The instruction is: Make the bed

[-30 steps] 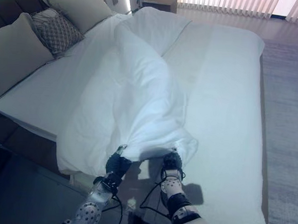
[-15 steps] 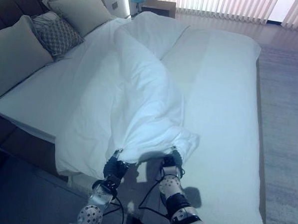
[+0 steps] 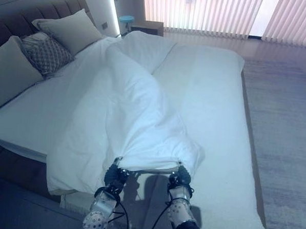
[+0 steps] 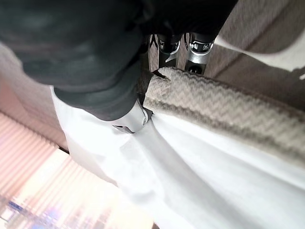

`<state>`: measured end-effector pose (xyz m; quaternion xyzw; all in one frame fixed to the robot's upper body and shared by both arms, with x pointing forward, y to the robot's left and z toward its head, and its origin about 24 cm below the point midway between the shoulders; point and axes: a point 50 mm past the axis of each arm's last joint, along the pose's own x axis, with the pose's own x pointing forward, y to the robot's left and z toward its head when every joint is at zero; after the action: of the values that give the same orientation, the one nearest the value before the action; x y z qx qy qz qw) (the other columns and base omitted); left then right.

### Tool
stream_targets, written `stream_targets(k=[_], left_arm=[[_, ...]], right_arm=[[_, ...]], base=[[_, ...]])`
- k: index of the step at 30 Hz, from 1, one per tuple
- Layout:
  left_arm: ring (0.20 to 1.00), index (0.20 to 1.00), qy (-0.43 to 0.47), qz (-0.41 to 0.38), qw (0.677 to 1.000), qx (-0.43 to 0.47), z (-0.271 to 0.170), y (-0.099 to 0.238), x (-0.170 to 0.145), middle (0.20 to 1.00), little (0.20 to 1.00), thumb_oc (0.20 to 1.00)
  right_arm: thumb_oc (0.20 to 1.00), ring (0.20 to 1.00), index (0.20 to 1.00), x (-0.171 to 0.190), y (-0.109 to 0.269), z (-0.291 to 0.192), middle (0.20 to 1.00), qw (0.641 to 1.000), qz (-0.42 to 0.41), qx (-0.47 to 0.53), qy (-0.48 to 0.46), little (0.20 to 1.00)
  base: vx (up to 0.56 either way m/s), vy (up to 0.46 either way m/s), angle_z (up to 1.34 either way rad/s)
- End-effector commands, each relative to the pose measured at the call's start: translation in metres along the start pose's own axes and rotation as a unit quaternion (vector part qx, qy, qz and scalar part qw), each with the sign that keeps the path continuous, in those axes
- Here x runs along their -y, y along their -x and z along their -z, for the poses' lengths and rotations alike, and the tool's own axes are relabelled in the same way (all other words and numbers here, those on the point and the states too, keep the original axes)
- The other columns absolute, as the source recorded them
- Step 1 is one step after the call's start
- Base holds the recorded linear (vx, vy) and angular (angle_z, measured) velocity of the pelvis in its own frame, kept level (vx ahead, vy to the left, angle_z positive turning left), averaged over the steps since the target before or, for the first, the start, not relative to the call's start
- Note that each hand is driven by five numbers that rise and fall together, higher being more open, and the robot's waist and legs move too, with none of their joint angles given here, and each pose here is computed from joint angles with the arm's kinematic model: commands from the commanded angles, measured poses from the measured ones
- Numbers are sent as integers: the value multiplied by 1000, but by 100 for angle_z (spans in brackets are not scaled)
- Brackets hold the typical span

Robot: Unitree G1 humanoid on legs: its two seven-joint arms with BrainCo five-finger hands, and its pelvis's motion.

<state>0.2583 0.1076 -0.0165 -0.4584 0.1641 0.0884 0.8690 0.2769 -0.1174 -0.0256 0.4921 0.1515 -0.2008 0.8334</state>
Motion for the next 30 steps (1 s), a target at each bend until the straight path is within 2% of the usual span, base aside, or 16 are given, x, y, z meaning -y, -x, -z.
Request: stream_targets(k=[1, 7, 16, 23, 30], left_arm=[[200, 200, 10, -29, 981, 193, -82, 5, -21, 200, 200, 200], [200, 200, -8, -32, 974, 224, -97, 1, -20, 200, 200, 200], [200, 200, -48, -27, 965, 257, -119, 2, -15, 200, 200, 200], [200, 200, -48, -14, 972, 231, -106, -2, -7, 200, 200, 200], [200, 200, -56, 19, 977, 205, -89, -5, 7, 200, 200, 200]], right_arm=[[200, 200, 200, 10, -5, -50, 200, 996, -13, 89, 6, 200], [200, 200, 200, 4, 4, -49, 200, 995, -63, 73, 22, 200], [200, 200, 200, -40, 5, -24, 200, 987, -147, 40, 52, 200], [200, 200, 200, -55, 5, -20, 200, 984, -164, 38, 49, 200], [200, 200, 200, -48, 3, -36, 200, 985, -149, 69, 58, 200]], base=[[-14, 271, -11], [-102, 583, -8], [-310, 485, -62], [-231, 127, 17], [-290, 180, 51]])
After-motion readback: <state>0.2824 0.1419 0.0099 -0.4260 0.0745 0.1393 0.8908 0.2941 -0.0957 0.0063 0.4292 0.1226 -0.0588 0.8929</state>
